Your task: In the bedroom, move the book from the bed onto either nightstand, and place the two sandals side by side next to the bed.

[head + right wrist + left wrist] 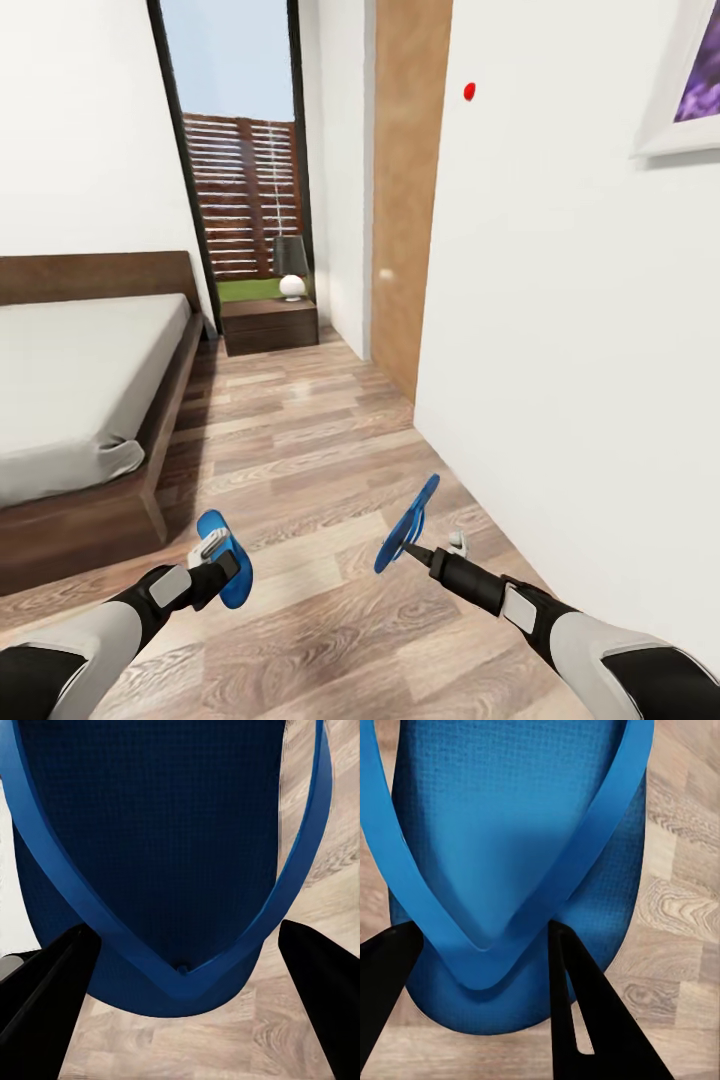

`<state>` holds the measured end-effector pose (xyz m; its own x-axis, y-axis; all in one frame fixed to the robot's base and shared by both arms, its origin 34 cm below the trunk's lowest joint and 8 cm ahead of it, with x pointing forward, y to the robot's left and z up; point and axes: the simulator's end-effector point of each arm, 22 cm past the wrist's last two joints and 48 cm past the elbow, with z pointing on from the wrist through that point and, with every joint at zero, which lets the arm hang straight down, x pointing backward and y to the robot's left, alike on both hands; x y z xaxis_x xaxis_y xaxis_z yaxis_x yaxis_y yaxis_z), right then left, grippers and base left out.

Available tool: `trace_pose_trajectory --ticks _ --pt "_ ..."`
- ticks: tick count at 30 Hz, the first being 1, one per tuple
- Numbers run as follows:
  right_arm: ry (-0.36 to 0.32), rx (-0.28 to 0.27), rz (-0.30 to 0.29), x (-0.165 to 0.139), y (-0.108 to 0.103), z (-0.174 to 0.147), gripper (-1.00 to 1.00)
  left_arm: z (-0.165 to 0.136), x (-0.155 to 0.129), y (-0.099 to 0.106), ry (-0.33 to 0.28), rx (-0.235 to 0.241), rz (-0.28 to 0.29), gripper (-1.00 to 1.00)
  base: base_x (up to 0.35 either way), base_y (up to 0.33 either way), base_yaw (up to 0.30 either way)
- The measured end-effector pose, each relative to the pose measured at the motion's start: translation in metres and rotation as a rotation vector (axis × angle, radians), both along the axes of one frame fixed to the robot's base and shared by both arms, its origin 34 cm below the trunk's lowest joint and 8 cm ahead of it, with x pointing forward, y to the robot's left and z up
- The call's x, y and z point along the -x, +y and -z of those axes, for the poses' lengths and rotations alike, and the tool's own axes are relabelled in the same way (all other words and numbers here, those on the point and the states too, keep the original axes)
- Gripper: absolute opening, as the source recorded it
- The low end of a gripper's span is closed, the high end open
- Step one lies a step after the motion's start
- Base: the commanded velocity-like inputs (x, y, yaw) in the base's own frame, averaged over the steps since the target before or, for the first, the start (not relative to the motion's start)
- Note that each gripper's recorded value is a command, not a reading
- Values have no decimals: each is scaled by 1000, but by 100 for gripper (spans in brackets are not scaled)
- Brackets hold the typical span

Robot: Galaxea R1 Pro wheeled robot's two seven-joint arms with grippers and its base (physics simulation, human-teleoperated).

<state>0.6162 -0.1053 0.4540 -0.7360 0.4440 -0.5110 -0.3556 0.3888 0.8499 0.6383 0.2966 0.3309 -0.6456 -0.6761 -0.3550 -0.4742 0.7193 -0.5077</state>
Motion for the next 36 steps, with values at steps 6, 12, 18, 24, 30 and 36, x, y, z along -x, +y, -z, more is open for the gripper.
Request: trace_pose_trajectory --ticks 6,12,18,24,30,36 --pt "0 0 0 0 0 0 -100 0 0 0 0 0 0 -100 217 -114 265" --pt "0 -1 1 0 0 0 -100 0 0 -1 -1 1 1 -100 217 -120 265" --pt "0 -1 1 0 0 0 -100 0 0 -1 -1 1 1 -100 217 -146 265" --pt "0 -2 1 0 0 0 -100 0 0 -2 -1 2 1 -100 217 -153 265" --pt "-1 -2 1 0 0 -1 -100 0 0 -3 -1 3 3 -100 217 -154 265" --pt "-1 -3 1 0 0 -1 -100 0 0 -4 -1 3 3 -100 217 -154 265"
